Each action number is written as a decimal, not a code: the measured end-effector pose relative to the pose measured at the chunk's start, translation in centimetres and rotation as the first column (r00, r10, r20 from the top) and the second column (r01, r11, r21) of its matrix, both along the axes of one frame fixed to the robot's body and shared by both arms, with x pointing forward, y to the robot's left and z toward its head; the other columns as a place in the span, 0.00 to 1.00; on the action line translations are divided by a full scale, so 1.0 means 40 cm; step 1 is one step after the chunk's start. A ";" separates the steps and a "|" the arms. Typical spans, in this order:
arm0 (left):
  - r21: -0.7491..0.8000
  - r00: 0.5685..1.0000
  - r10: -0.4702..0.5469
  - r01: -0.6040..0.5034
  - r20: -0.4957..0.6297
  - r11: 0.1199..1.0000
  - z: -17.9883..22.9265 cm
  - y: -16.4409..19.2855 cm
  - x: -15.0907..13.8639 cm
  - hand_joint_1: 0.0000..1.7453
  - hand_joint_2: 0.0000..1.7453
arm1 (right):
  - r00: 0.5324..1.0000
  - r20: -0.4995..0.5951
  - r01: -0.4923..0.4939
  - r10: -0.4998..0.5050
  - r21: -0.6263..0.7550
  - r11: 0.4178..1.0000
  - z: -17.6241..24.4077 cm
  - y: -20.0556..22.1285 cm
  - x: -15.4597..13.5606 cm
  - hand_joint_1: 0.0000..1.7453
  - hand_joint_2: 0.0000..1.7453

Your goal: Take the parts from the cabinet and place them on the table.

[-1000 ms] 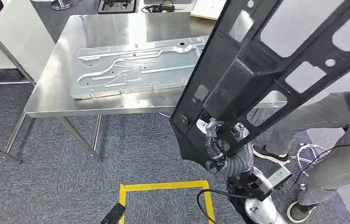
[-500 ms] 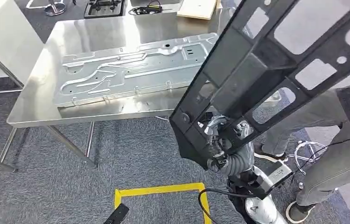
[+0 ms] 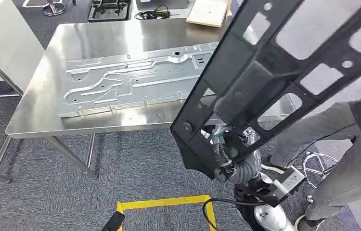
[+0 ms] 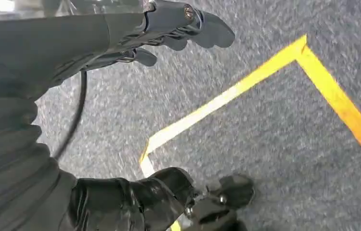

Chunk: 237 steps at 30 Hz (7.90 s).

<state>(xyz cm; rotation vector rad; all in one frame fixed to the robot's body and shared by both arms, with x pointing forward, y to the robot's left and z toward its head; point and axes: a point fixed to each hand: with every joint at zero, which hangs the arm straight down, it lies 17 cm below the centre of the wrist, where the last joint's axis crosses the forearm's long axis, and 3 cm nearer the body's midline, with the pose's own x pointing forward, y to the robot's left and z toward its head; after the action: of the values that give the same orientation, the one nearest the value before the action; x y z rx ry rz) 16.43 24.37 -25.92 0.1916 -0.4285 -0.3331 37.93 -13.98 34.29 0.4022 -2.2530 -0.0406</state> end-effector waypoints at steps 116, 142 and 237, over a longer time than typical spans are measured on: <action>-0.007 0.992 0.128 -0.128 -0.019 0.992 -0.004 0.013 -0.013 0.00 1.00 | 0.716 0.623 0.661 -0.314 -0.750 0.019 0.117 -0.039 0.198 1.00 1.00; -0.056 0.998 0.042 -0.040 0.039 0.998 0.028 -0.044 0.086 0.00 1.00 | 0.913 0.405 0.374 -0.040 -0.873 -0.313 -0.383 0.190 0.413 1.00 1.00; -0.037 0.999 -0.040 0.039 -0.029 0.999 0.005 -0.035 0.021 0.00 0.00 | 0.804 0.558 0.351 -0.206 -0.725 -0.593 -0.276 -0.097 0.462 0.00 0.00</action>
<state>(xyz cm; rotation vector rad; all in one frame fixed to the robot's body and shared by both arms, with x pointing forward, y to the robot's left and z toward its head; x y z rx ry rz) 17.25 22.96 -25.73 0.1422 -0.4092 -0.3661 56.41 -17.86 23.24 -1.4823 -1.2986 1.6694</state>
